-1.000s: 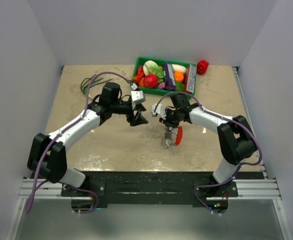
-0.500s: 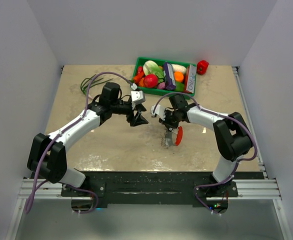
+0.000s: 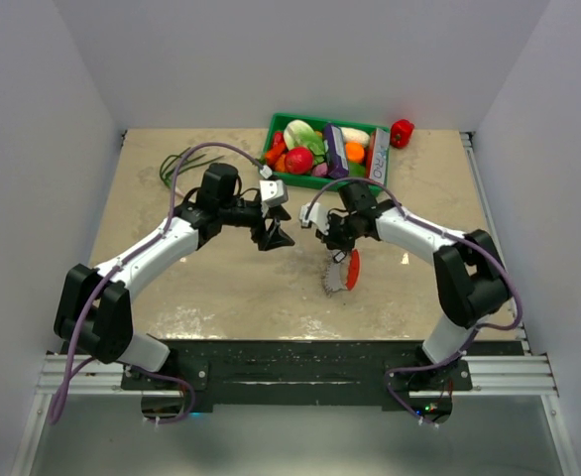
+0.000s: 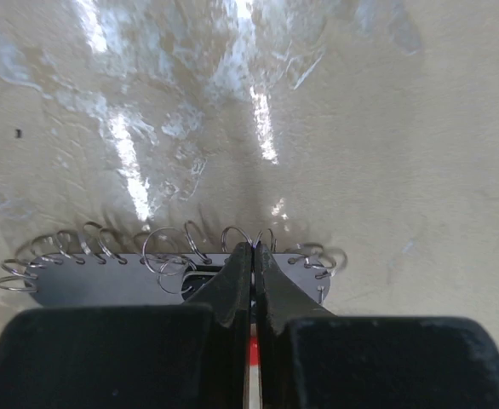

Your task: Remove the keys from the keyring

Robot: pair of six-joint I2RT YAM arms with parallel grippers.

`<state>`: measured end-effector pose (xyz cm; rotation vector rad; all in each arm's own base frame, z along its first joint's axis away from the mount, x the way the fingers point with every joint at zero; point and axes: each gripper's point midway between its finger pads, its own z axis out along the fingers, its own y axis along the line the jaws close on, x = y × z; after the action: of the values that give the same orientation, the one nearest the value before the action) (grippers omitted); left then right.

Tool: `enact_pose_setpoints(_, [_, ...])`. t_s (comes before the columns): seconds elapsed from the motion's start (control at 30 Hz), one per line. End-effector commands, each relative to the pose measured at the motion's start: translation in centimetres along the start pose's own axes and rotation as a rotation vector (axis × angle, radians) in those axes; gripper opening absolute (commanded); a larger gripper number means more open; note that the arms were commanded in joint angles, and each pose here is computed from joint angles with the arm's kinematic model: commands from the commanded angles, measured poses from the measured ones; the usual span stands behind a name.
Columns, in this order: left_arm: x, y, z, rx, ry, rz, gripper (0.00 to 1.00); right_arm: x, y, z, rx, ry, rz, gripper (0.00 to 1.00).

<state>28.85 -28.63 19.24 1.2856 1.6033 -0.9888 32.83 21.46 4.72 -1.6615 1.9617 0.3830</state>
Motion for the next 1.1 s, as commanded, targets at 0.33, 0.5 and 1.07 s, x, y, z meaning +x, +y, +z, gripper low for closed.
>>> enact_pose_setpoints(0.33, [-0.2,2.5,3.5,0.080,-0.084,0.018,0.74,-5.2,0.4,-5.2,0.026,-0.233,-0.003,0.00])
enact_pose_setpoints(0.5, [-0.9,3.0,5.3,0.094,-0.087,0.023,0.73,-6.2,0.2,-5.9,0.041,-0.270,-0.005,0.00])
enact_pose_setpoints(1.07, [2.5,1.4,6.5,0.124,-0.026,0.204,0.74,-6.2,0.5,-7.4,-0.055,-0.367,0.059,0.00])
